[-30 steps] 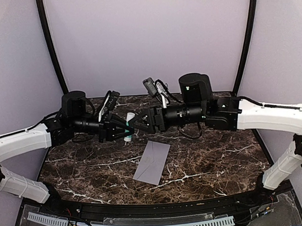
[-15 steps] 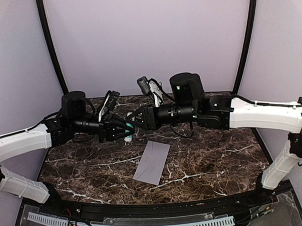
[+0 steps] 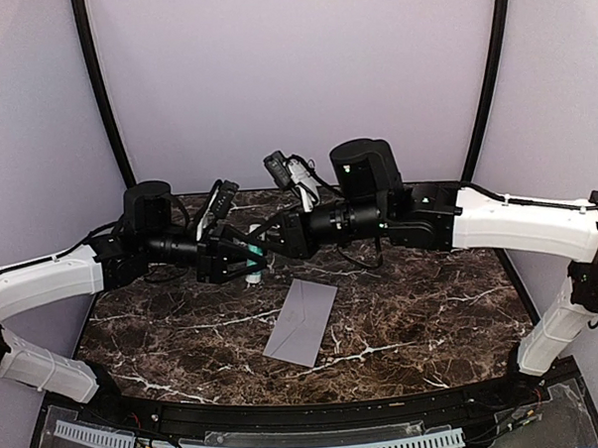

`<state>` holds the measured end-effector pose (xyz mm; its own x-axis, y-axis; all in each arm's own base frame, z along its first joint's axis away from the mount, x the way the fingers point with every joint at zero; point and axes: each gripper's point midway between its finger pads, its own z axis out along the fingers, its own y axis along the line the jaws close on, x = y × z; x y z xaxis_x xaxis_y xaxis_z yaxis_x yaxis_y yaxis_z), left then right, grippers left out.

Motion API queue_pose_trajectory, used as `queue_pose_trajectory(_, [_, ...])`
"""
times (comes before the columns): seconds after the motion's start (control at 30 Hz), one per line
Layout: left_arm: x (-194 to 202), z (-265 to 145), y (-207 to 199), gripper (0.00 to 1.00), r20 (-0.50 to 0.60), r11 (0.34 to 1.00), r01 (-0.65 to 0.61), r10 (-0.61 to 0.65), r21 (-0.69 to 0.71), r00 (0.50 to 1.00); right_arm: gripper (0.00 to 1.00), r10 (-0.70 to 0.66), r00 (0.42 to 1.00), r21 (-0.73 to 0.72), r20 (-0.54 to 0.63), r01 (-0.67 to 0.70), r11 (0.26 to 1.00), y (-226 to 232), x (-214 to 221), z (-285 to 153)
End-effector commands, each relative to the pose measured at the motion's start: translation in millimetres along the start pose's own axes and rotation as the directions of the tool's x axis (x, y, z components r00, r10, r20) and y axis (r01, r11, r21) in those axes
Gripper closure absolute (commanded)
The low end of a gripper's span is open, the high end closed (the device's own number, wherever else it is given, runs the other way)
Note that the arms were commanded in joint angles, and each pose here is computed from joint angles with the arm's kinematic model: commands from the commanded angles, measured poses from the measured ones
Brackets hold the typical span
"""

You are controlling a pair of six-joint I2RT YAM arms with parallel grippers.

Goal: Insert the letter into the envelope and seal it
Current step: Close the solid glue cap on the solid glue.

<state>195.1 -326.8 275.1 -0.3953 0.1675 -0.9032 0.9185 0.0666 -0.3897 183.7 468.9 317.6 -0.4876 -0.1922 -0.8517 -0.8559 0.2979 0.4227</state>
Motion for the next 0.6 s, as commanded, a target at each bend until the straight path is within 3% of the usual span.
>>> queue_pose_trajectory(0.0, [-7.8,-1.3,-1.5,0.5,0.02,1.0,-0.021,0.021,0.004,1.0,0.89,-0.064,0.998,-0.04,-0.017,0.063,0.997,12.6,-4.3,1.6])
queue_pose_trajectory(0.27, [-9.3,-2.7,-1.7,0.46,0.029,1.0,-0.023,0.023,-0.001,0.999,0.89,-0.08,0.994,-0.054,-0.073,0.076,0.996,12.9,7.1,6.7])
queue_pose_trajectory(0.37, [-9.5,-3.4,-2.5,0.56,0.03,1.0,-0.024,0.024,0.003,0.999,0.89,-0.081,0.994,-0.046,-0.077,0.077,0.996,11.9,7.3,6.9])
queue_pose_trajectory(0.57, [-9.4,-2.6,-3.2,0.65,0.028,1.0,-0.021,0.02,0.014,0.999,0.89,-0.089,0.993,-0.033,-0.074,0.087,0.996,11.1,5.0,5.6])
